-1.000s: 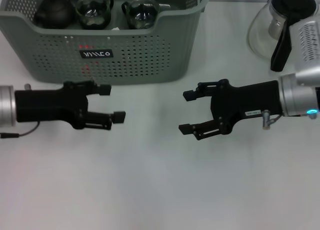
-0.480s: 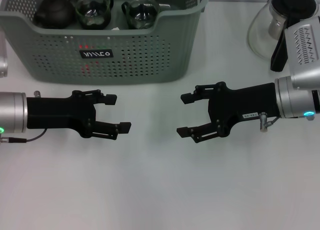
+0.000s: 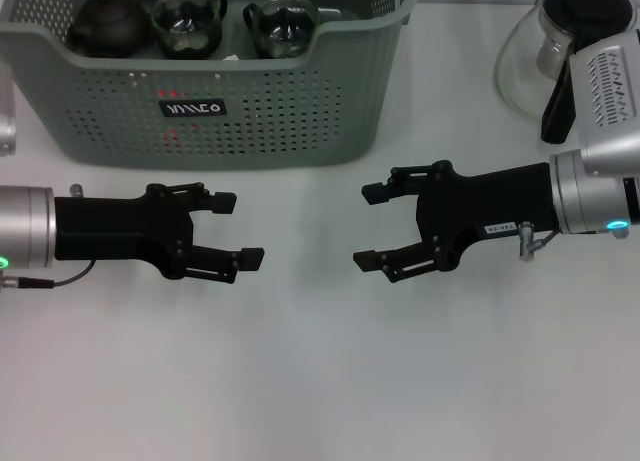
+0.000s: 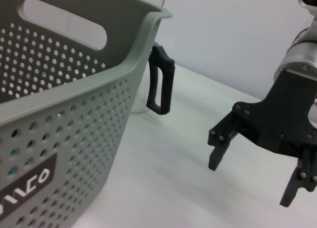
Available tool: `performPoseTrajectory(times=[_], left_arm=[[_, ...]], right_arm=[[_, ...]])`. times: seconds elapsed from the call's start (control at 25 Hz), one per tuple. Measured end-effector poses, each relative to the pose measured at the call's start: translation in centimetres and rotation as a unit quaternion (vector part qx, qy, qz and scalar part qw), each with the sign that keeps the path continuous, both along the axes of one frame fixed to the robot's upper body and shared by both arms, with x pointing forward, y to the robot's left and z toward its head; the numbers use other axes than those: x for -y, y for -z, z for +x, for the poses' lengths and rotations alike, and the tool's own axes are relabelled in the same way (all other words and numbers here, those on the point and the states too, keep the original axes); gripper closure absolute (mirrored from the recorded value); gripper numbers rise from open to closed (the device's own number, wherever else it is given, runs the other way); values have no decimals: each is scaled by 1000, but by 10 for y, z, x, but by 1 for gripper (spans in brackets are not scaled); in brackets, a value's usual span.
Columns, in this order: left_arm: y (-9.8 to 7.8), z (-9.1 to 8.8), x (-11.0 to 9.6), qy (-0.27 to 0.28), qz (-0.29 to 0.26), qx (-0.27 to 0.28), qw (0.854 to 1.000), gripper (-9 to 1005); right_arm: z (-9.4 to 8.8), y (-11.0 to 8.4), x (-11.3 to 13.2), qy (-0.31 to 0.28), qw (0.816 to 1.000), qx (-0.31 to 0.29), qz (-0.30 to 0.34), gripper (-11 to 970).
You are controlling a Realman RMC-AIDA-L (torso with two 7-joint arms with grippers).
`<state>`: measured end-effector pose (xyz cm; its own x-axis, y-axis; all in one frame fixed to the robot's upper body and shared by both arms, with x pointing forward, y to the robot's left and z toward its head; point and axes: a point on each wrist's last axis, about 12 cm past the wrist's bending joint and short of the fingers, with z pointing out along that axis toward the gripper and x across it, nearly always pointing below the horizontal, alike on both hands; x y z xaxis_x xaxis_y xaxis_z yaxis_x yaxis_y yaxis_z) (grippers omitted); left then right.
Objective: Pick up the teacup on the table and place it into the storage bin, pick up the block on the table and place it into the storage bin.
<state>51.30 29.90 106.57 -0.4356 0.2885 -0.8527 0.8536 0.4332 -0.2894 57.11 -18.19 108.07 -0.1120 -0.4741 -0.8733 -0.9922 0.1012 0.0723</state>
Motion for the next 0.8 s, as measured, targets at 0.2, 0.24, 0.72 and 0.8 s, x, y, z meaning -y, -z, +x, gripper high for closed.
performPoseTrajectory(times=[0.2,0.24,0.72,0.8], left_arm=[[0,1,4,13,5,-1,1000,46],[0,1,5,13,5,-1,1000,46],[0,3,7,16,4,-1,1000,46],[0,3,7,15,4,-1,1000,46]], right_arm=[[0,0,0,1,1000,0,0,81],[0,0,0,1,1000,0,0,81],[1,1,1,5,1000,1,-3,81],[1,1,0,4,1000,1,-4,81]])
